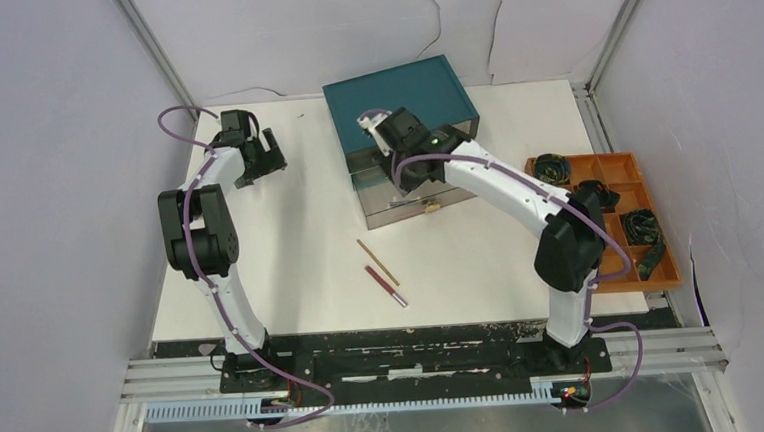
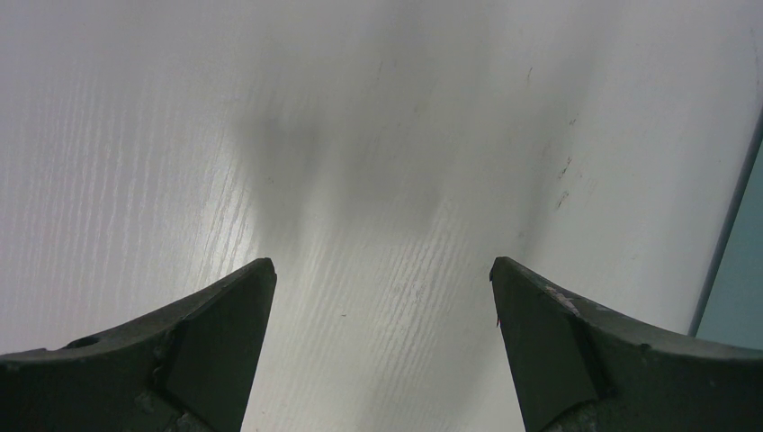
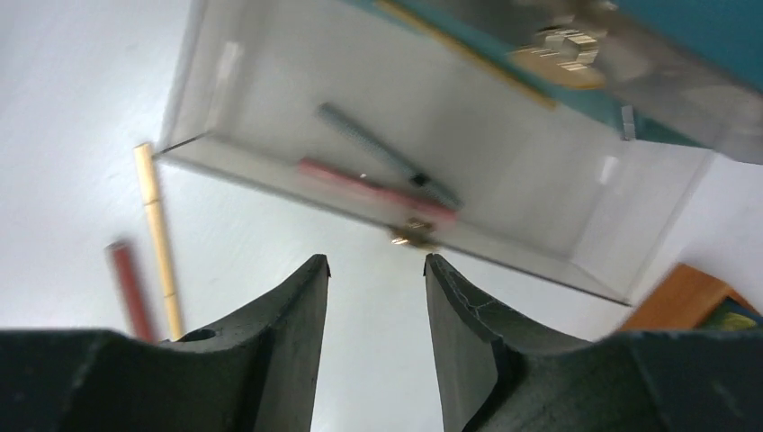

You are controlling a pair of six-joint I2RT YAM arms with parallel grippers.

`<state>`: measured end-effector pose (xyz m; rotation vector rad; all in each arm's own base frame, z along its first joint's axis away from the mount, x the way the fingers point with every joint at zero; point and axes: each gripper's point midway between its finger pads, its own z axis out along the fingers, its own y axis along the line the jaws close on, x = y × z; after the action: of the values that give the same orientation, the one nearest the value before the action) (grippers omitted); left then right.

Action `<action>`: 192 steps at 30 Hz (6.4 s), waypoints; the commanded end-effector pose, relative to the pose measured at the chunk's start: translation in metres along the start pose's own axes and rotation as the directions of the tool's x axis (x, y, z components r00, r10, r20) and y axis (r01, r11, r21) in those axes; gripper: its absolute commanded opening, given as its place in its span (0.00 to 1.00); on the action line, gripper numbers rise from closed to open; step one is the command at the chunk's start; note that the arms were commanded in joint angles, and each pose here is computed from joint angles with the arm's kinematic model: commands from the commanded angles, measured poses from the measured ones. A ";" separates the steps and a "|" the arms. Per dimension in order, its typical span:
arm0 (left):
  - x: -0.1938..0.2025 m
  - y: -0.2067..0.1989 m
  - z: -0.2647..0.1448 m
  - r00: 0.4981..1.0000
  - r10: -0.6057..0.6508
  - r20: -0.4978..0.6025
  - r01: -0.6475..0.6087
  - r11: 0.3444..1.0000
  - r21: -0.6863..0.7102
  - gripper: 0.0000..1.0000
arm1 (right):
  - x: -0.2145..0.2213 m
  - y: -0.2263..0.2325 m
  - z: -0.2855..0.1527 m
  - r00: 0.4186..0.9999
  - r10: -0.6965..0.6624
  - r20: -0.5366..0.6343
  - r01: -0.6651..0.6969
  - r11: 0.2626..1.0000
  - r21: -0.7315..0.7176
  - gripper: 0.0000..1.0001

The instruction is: Organize the makeup

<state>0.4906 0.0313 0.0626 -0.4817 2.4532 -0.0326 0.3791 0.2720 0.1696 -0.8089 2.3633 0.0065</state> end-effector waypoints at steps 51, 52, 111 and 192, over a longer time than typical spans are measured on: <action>-0.013 -0.003 -0.012 0.999 0.027 0.047 -0.028 0.999 0.023 0.97 | 0.103 0.152 0.022 0.969 -0.178 -0.173 0.121 0.947 -0.296 0.06; -0.013 -0.004 -0.013 0.999 0.026 0.047 -0.027 0.999 0.025 0.96 | 0.094 0.149 0.011 0.970 -0.188 -0.155 0.135 0.944 -0.302 0.06; -0.012 -0.007 -0.012 0.998 0.034 0.044 -0.036 0.999 0.028 0.96 | 0.100 0.205 0.011 0.975 -0.153 -0.158 0.073 0.902 -0.425 0.59; -0.009 -0.008 -0.010 0.999 0.027 0.042 -0.028 0.999 0.034 0.96 | 0.129 -0.007 0.016 0.776 0.630 -0.012 -0.630 0.776 0.005 0.00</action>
<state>0.4862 0.0292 0.0569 -0.4805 2.4691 -0.0397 0.2989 0.1772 0.0878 -0.2120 2.5895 0.0492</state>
